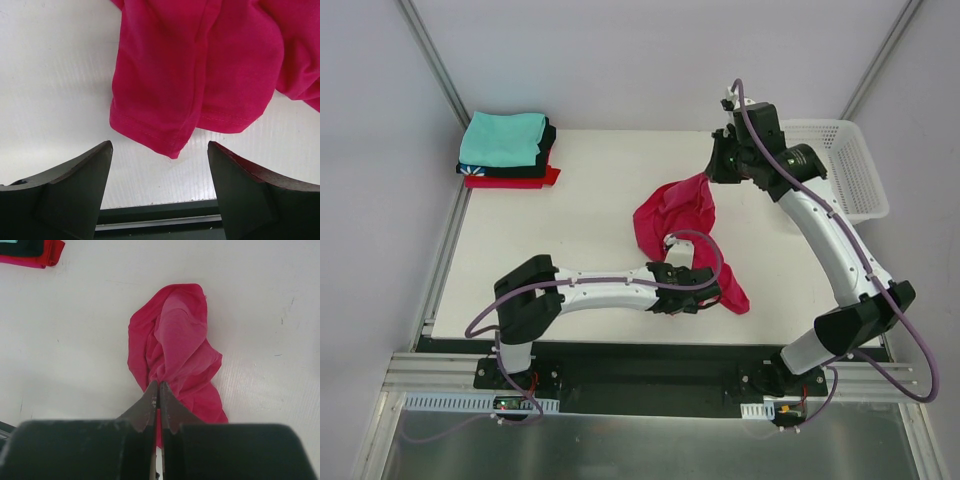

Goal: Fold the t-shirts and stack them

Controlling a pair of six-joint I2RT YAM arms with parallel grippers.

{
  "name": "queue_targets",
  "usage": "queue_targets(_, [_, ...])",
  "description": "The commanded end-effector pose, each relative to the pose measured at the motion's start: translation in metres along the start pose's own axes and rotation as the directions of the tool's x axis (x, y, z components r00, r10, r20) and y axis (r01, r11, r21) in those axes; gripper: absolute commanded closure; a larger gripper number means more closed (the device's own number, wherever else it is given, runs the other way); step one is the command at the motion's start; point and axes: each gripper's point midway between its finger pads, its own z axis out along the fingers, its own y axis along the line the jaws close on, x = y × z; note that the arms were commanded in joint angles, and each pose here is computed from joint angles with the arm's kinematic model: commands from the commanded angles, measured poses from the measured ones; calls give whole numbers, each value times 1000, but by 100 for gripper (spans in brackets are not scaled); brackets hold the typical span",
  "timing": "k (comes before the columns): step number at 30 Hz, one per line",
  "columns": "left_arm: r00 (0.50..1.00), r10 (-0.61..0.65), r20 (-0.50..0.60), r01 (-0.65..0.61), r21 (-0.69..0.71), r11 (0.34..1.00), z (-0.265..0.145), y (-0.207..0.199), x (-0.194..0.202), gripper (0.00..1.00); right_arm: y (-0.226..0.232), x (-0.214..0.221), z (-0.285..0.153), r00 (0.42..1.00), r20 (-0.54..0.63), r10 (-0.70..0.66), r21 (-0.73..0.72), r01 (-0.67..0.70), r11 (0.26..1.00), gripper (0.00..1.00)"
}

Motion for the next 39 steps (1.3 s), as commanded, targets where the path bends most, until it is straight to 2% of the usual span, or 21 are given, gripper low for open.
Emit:
queue_targets(1, [999, 29, 15, -29, -19, 999, -3, -4, -1, 24, 4, -16, -22, 997, 78, 13, -40, -10, 999, 99])
queue_targets(4, [999, 49, 7, -48, -19, 999, 0, -8, 2, 25, 2, -15, -22, 997, 80, 16, -39, -13, 999, 99])
queue_targets(7, [997, 72, -9, -72, -28, 997, 5, -10, 8, 32, -1, -14, -22, 997, 77, 19, -34, -17, 999, 99])
queue_targets(19, [992, 117, -48, -120, -51, 992, 17, -12, 19, 34, -5, -13, -21, 996, 81, 28, -27, -26, 999, 99])
queue_targets(31, [990, 129, -64, -132, -34, 991, 16, -22, 21, 46, -5, -9, -21, 997, 64, 32, -48, -29, 998, 99])
queue_targets(34, [989, 130, -71, -132, -32, 991, 16, -23, 21, 52, -6, -8, -20, 997, 63, 34, -48, -31, 998, 99])
queue_targets(35, [989, 131, -72, -134, -33, 990, 15, -22, 22, 57, -6, -8, -20, 997, 62, 34, -49, -31, 998, 99])
queue_targets(39, [988, 134, -79, -138, -43, 990, 16, -20, 24, 61, -6, -6, -20, 998, 61, 35, -49, -32, 998, 99])
